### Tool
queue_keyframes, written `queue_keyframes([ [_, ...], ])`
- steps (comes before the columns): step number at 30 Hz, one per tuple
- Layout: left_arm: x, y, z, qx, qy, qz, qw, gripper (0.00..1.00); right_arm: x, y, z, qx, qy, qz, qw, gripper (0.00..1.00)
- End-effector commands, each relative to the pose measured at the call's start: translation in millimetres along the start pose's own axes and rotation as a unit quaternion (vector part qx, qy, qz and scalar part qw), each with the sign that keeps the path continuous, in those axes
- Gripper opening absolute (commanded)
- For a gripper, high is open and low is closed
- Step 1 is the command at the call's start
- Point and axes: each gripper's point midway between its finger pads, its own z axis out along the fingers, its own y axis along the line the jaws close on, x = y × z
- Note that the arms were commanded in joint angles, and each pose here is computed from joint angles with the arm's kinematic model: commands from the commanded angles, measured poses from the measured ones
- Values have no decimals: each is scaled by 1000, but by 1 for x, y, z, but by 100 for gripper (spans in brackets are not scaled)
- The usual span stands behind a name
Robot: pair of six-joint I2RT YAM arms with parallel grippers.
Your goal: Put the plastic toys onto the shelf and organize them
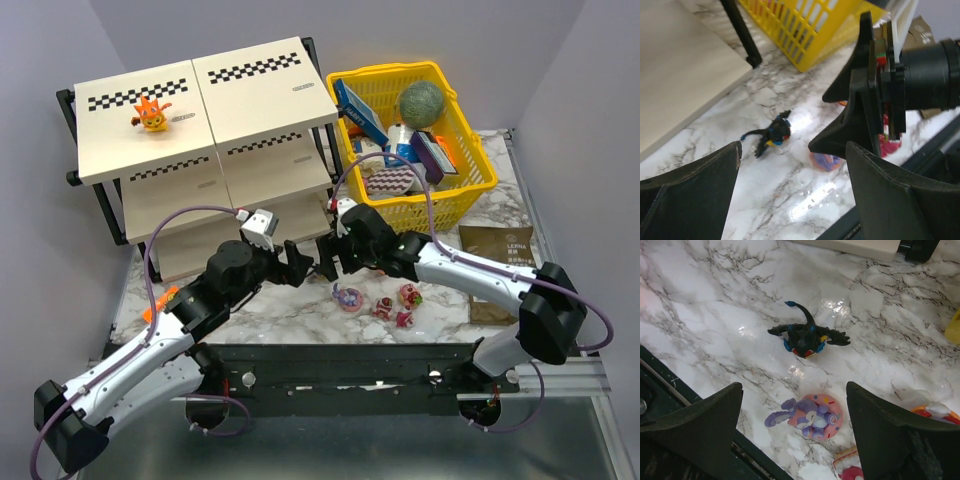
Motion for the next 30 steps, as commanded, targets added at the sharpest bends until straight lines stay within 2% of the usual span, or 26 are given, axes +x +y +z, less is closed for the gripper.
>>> queue_keyframes([
  [1,-6,30,3,-85,-42,-23,995,92,-12,-4,19,18,-31,2,999,88],
  [9,1,48,-5,-125,-57,-51,989,92,5,-9,53,31,0,-1,1000,71],
  [19,5,47,-13,-126,-32,-38,991,92,0,-9,73,28,-25,-6,999,68],
  [30,5,49,-14,-131,-31,-33,990,93,15,-9,89,31,-4,-16,999,62],
])
